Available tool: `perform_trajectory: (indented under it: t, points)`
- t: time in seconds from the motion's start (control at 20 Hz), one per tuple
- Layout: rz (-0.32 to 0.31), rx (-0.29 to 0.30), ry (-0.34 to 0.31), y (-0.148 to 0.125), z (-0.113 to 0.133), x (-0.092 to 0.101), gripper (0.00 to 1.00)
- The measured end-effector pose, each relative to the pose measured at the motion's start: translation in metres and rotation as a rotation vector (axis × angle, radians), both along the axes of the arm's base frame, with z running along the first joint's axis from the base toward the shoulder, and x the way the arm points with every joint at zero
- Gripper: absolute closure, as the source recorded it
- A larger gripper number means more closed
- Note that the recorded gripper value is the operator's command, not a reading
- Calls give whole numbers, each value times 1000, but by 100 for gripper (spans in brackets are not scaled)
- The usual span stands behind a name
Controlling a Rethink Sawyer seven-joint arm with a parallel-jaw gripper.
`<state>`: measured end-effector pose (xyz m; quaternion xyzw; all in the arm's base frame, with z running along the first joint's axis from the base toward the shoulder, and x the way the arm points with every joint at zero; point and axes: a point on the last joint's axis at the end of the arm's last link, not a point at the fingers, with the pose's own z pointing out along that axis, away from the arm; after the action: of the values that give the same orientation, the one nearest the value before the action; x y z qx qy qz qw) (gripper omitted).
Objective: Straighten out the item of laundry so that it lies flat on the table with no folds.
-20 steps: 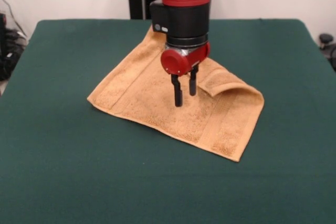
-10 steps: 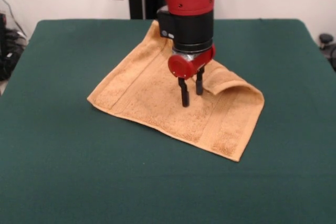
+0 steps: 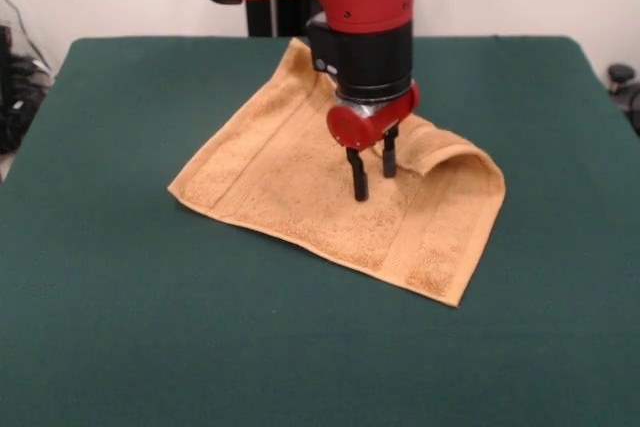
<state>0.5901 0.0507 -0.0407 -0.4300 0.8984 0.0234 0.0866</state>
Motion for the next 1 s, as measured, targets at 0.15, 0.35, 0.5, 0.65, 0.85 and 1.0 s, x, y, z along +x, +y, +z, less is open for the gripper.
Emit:
perform_trajectory:
  t: [0.15, 0.35, 0.5, 0.65, 0.85, 1.0]
  points:
    - [-17, 12, 24, 4, 0, -5, 0]
    - [-34, 23, 84, 8, 1, -17, 0]
    - [-44, 28, 134, 11, 4, -27, 0]
    - [-44, 29, 186, 14, 7, -38, 0]
    - [-34, 24, 245, 17, 12, -52, 0]
    - [-30, 23, 274, 19, 14, -60, 0]
